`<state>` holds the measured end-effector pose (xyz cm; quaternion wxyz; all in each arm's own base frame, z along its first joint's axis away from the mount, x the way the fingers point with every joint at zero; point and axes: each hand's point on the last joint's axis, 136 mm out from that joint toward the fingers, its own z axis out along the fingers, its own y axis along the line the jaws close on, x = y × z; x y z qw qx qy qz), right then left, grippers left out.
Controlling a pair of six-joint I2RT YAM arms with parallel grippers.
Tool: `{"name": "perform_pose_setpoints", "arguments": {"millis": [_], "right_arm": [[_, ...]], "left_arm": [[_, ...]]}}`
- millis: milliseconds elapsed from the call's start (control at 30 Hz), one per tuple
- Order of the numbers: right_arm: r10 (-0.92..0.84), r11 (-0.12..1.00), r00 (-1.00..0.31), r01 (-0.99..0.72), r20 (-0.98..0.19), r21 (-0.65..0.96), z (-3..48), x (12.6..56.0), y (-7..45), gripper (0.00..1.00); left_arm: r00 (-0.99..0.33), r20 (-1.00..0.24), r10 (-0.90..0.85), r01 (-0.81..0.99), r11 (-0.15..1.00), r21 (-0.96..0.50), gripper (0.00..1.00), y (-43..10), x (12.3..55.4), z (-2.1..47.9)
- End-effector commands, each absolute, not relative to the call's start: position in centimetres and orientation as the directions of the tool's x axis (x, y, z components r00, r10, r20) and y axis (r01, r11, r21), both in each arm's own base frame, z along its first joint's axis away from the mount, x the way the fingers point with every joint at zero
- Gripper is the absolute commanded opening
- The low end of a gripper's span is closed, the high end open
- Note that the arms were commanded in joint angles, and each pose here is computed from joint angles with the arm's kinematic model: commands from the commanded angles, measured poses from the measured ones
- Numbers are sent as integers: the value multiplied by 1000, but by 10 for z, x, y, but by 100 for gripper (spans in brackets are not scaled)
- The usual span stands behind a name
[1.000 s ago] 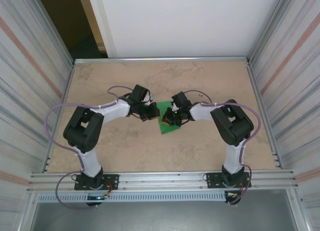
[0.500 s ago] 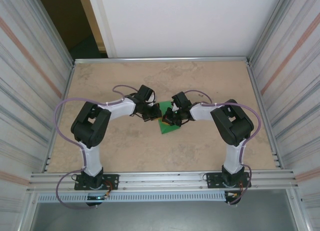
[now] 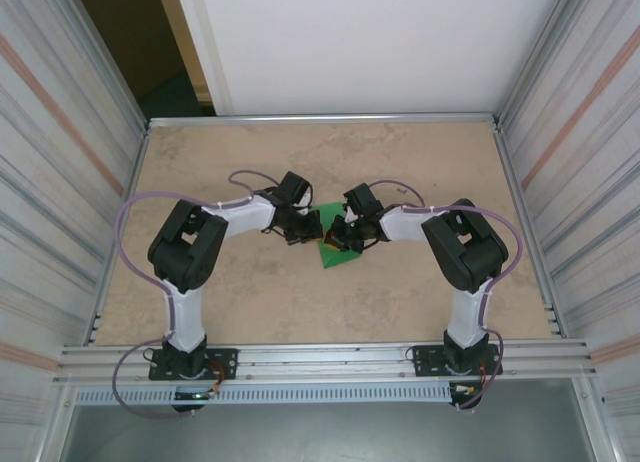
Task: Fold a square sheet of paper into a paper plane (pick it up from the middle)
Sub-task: Fold the triangle a second time at the center of the table.
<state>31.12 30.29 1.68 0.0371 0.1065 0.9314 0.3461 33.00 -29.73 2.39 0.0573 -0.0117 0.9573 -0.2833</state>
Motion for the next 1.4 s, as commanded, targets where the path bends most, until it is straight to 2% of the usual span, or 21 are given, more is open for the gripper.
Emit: {"name": "perform_pose_setpoints", "arguments": {"millis": [0,200,400,1167,1367], "right_arm": [[230,770,-973,196,23,607,10,301,292,0],[215,744,-977,166,2,647,25,305,298,0],[212,723,-973,94,-91,684,61,312,294,0],[267,802,-963,209,-24,559,3,310,253,0],[278,805,-961,227,-11,549,-6,307,248,0]], "left_arm": [[-995,-95,-21,30,861,-508,0,-296,325,16],[-997,-70,-18,17,879,-477,0,-291,323,6],[-999,-50,-13,11,893,-449,0,-285,317,-2],[-998,-67,-6,27,879,-477,0,-292,323,9],[-994,-113,2,59,861,-505,5,-300,332,29]]}}
